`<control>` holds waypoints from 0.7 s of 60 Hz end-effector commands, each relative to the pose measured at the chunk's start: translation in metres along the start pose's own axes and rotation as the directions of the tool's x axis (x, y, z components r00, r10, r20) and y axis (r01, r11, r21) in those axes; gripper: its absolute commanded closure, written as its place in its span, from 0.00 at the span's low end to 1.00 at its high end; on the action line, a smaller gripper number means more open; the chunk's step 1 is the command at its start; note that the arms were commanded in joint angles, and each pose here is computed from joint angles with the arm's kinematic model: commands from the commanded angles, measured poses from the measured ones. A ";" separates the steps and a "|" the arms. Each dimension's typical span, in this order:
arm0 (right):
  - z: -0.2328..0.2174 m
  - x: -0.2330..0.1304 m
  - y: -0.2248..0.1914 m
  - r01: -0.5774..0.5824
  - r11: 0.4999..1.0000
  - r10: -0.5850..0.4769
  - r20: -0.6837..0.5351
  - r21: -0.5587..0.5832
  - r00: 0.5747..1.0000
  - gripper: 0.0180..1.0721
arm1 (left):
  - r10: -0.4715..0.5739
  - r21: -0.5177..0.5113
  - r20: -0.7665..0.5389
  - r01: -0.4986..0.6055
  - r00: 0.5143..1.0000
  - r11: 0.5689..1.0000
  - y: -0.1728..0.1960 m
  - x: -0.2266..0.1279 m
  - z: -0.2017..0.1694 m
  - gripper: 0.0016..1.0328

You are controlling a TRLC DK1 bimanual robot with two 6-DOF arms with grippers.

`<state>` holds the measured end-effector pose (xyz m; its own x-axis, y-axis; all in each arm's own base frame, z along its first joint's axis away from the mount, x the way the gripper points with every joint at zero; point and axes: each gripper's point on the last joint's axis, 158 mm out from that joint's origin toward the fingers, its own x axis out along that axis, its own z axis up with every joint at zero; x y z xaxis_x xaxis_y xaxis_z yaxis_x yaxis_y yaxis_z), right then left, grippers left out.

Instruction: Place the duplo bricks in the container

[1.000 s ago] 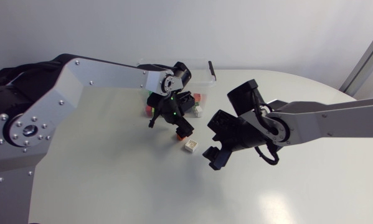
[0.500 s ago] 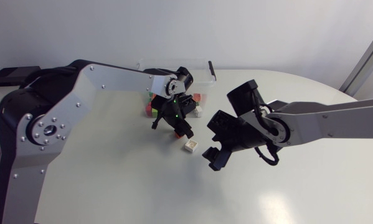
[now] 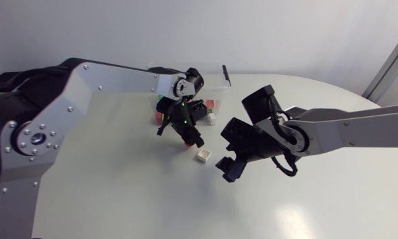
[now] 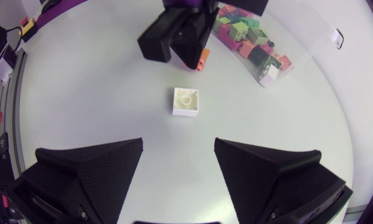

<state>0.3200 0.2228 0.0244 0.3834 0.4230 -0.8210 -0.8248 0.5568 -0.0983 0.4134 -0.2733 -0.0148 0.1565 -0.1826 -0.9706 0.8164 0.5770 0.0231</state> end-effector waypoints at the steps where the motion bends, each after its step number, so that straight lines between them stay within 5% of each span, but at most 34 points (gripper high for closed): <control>1: 0.005 0.005 -0.001 -0.005 1.000 0.005 -0.007 -0.016 1.000 0.20 | 0.016 0.009 0.064 -0.017 0.998 1.000 0.004 -0.044 0.006 0.77; 23: 0.023 0.034 -0.001 -0.040 0.999 0.038 -0.047 -0.034 0.998 0.20 | 0.061 0.002 0.207 -0.062 0.977 0.998 0.019 -0.135 0.011 0.77; 42: 0.023 0.058 0.005 -0.084 0.995 0.077 -0.132 -0.047 0.988 0.20 | 0.091 -0.036 0.329 -0.084 0.940 0.996 0.043 -0.179 0.022 0.77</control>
<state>0.3520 0.2625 0.0010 0.2948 0.3888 -0.8729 -0.8556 0.5141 -0.0600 0.4299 -0.2357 0.1430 0.3648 -0.3544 -0.8610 0.7771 0.6253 0.0718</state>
